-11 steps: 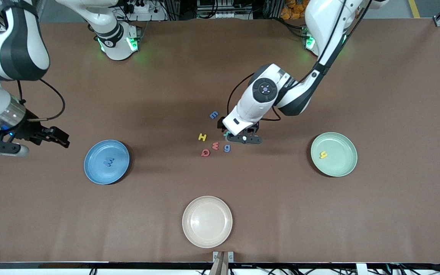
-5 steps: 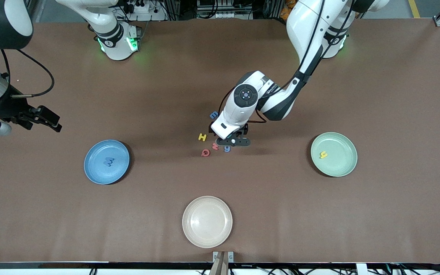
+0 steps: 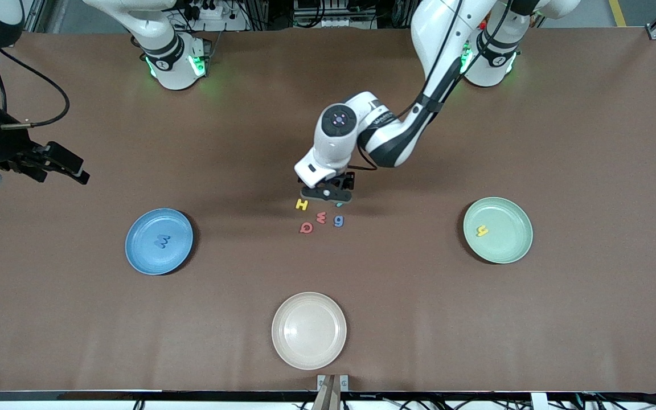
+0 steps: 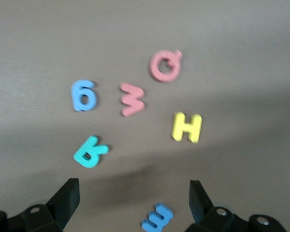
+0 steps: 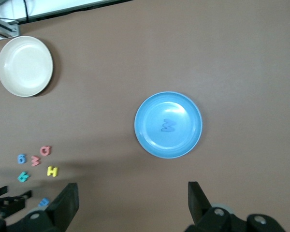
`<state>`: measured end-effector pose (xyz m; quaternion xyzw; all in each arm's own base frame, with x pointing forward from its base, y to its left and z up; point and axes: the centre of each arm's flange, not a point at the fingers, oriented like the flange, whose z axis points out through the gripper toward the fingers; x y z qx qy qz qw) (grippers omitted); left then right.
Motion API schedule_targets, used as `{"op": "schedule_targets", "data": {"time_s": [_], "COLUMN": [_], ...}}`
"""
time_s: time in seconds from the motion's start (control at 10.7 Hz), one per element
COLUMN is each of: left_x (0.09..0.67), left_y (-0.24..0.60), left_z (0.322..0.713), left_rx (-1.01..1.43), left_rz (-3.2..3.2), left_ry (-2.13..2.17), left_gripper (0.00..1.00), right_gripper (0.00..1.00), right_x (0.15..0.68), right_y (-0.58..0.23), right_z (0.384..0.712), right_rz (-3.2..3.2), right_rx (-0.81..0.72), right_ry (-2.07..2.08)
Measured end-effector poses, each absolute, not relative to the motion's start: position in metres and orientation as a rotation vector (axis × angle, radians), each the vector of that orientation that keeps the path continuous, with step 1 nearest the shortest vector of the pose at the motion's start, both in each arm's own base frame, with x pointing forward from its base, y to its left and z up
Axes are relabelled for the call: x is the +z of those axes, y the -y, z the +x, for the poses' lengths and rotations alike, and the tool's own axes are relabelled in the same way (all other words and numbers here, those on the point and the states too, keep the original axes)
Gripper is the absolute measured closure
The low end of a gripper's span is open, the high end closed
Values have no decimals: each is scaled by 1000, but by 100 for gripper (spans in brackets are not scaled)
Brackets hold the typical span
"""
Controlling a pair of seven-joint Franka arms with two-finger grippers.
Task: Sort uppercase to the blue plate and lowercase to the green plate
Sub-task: 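Position the left gripper above the blue 3-shaped letter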
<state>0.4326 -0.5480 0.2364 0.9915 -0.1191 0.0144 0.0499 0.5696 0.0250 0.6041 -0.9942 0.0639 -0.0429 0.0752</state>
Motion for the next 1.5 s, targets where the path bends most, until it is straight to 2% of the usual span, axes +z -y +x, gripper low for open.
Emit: {"op": "schedule_targets", "data": {"time_s": [0.28,0.56,0.75,1.12,1.5], "left_x": [224,204,194,184,175], "left_y": [566,561,561,563,563], "left_z": [389,373,366,357,351], "left_rx": [69,60,51,47,50], "left_rz": [2998,2954,2931,2919,2913], "left_ry": [745,1014,1059,1111,1158], "left_gripper": [0,0,0,0,11], "right_gripper": [0,0,1,9,9], "right_x": [616,629,631,633,635], "right_y": [-28,-29,-30,-31,-31], "right_z": [568,567,567,567,567], "right_rz": [-2958,-2949,-2935,-2928,-2928], "right_rx": [-122,-145,-147,-153,-157], "right_ry": [-187,-181,-181,-181,-180]}}
